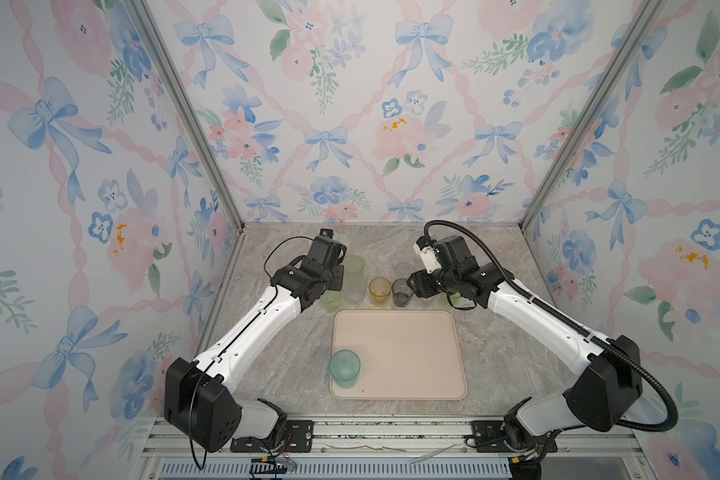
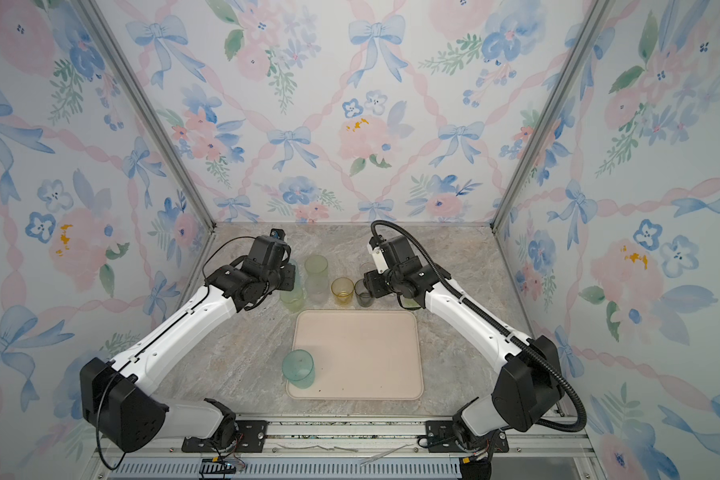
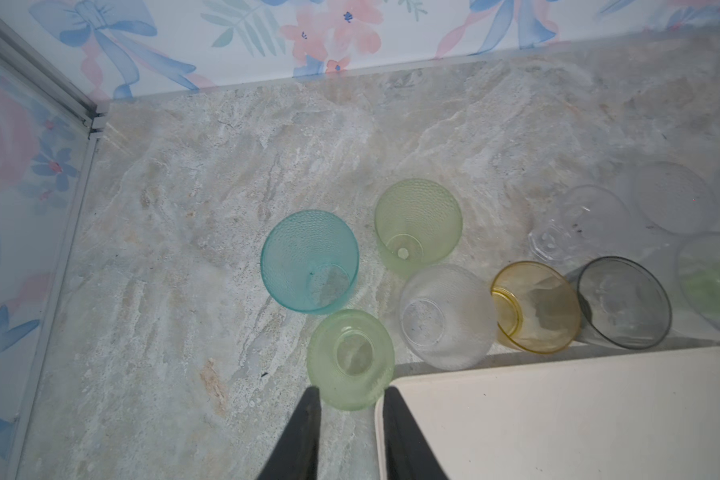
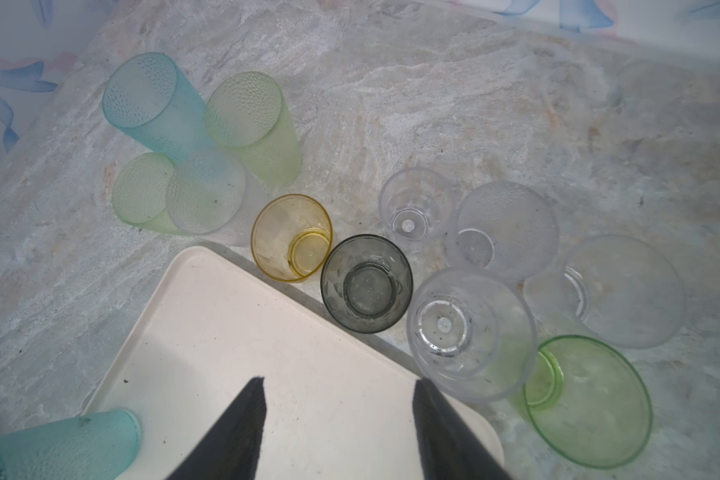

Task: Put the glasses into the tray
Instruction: 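Release the teal cup and move the left gripper back to the cups, then grasp a second teal cup by its rim with the left gripper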

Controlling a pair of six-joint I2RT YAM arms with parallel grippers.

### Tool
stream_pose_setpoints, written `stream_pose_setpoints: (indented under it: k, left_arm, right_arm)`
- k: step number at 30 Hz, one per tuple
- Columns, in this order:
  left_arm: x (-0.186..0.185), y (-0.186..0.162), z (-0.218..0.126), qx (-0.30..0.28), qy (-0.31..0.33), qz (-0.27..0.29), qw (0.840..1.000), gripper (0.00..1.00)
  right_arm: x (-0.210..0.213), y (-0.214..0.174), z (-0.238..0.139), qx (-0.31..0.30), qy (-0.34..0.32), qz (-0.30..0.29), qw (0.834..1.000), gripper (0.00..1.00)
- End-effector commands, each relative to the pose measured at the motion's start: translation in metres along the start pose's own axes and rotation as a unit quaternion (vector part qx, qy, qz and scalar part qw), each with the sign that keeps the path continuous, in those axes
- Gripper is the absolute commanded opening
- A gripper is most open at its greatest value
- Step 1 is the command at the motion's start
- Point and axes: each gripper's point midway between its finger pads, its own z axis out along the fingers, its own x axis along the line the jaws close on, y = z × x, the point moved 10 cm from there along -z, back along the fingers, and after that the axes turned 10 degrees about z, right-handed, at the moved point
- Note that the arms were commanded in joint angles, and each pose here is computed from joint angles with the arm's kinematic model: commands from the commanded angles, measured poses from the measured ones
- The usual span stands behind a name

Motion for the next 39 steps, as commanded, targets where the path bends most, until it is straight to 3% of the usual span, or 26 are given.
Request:
stream_pose_setpoints:
  k: [1,18,39]
  left_arm:
    - [0.013,0.013,0.018,0.000,-0.003,0.008,1.000,0.27]
    - [0.051,0.022,0.094,0.063,-0.011,-0.016,0.998,0.25]
    - [0.062,0.009,0.117,0.097,-0.001,-0.002,0.995,0.24]
  right_arm:
    - [-0.008,-0.005,-0.003,0.010,-0.005,0.002,1.000,0.60]
    - [-0.014,0.000,0.007,0.016,-0.015,0.016,1.000,0.60]
    - [-0.013,0.003,0.020,0.028,-0.014,0.020,0.999,0.60]
